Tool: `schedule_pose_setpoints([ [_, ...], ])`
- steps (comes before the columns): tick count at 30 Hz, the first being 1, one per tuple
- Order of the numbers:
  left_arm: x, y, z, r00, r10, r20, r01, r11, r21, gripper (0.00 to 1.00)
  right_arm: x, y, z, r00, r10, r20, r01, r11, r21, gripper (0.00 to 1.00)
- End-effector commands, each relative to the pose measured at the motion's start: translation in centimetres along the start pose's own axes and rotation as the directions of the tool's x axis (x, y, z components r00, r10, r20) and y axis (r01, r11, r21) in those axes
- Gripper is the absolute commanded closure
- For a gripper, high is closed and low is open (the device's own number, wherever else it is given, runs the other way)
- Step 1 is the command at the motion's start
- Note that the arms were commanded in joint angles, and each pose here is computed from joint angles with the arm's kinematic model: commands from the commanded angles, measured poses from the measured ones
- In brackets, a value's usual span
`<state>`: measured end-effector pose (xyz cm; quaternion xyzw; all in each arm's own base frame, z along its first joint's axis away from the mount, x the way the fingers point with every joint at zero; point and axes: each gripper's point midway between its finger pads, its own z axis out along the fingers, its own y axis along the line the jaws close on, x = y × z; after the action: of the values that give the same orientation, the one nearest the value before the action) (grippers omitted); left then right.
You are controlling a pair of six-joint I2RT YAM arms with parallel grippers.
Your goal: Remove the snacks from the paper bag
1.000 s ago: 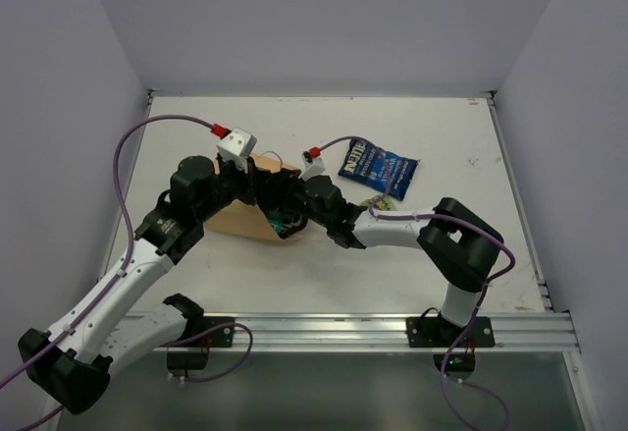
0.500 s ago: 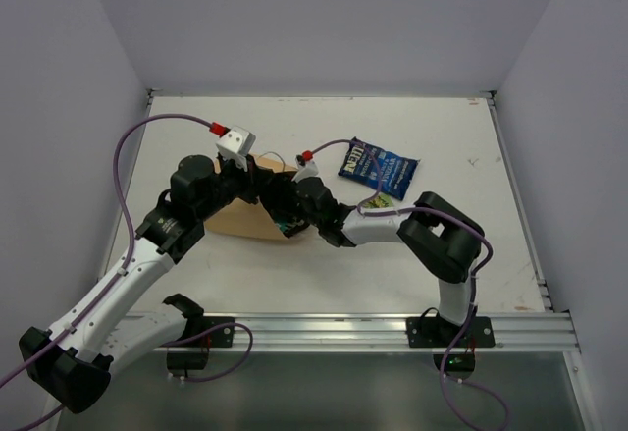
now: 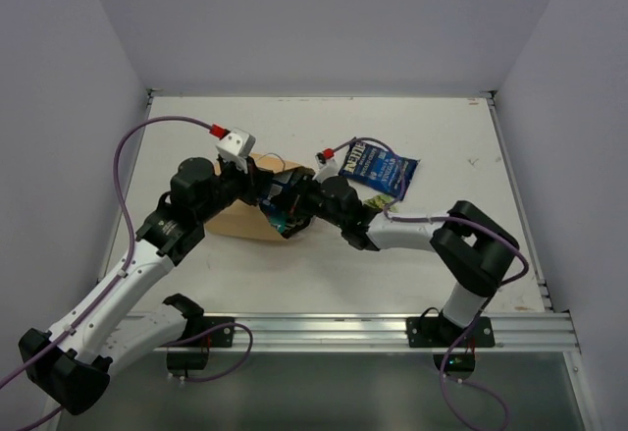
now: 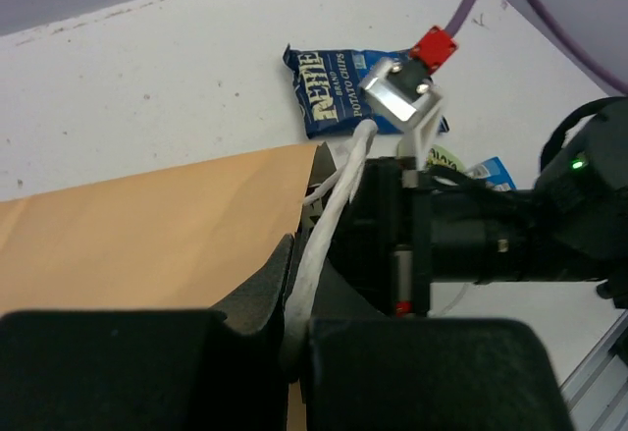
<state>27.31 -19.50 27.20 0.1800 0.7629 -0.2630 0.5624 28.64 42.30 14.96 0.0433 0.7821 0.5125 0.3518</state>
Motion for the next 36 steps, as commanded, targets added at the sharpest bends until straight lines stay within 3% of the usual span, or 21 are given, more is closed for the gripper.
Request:
schedule_pose_setpoints([
  [1,-2.5,0.4,-0.3,0.993,0.056,0.100,-0.053,0.998,-0.027,1.00,-2.7,1.7,-3.8,0.999,-0.025,0.020,0.027,0.995,-0.091,1.00],
  [8,-2.3,1.7,-0.4,0.991,0.106,0.085,-0.099,0.991,-0.088,1.00,-3.2,2.5,-11.3,0.992,-0.104,-0.072,0.095,0.987,-0.129,1.00],
  [12,-1.7,2.6,-0.1,0.989,0.140,0.057,-0.132,0.985,-0.115,1.00,-5.4,1.7,-15.5,0.990,-0.140,-0.026,0.139,0.989,-0.047,1.00],
  [18,-1.3,3.4,-0.1,0.986,0.163,0.039,-0.157,0.978,-0.138,1.00,-14.4,2.6,-21.4,0.952,-0.202,0.232,0.184,0.978,0.098,1.00],
  [22,-1.8,2.7,-0.1,0.985,0.163,0.054,-0.156,0.982,-0.105,1.00,-21.5,2.5,-23.8,0.889,-0.239,0.390,0.168,0.964,0.209,1.00],
  [29,-1.2,1.8,0.1,0.987,0.158,0.037,-0.157,0.987,-0.044,1.00,-32.5,0.0,-21.4,0.818,-0.283,0.500,0.193,0.955,0.224,1.00],
  [31,-1.0,1.4,0.0,0.988,0.150,0.033,-0.150,0.988,-0.024,1.00,-35.8,-2.3,-20.1,0.801,-0.293,0.523,0.192,0.952,0.240,1.00],
  [33,-1.0,1.0,-0.1,0.989,0.146,0.036,-0.146,0.989,-0.006,1.00,-37.0,-5.8,-18.4,0.820,-0.276,0.502,0.167,0.953,0.252,1.00],
  [36,-1.0,0.5,-0.3,0.988,0.146,0.044,-0.147,0.989,0.021,1.00,-38.3,-11.3,-19.2,0.803,-0.290,0.521,0.114,0.932,0.343,0.99],
])
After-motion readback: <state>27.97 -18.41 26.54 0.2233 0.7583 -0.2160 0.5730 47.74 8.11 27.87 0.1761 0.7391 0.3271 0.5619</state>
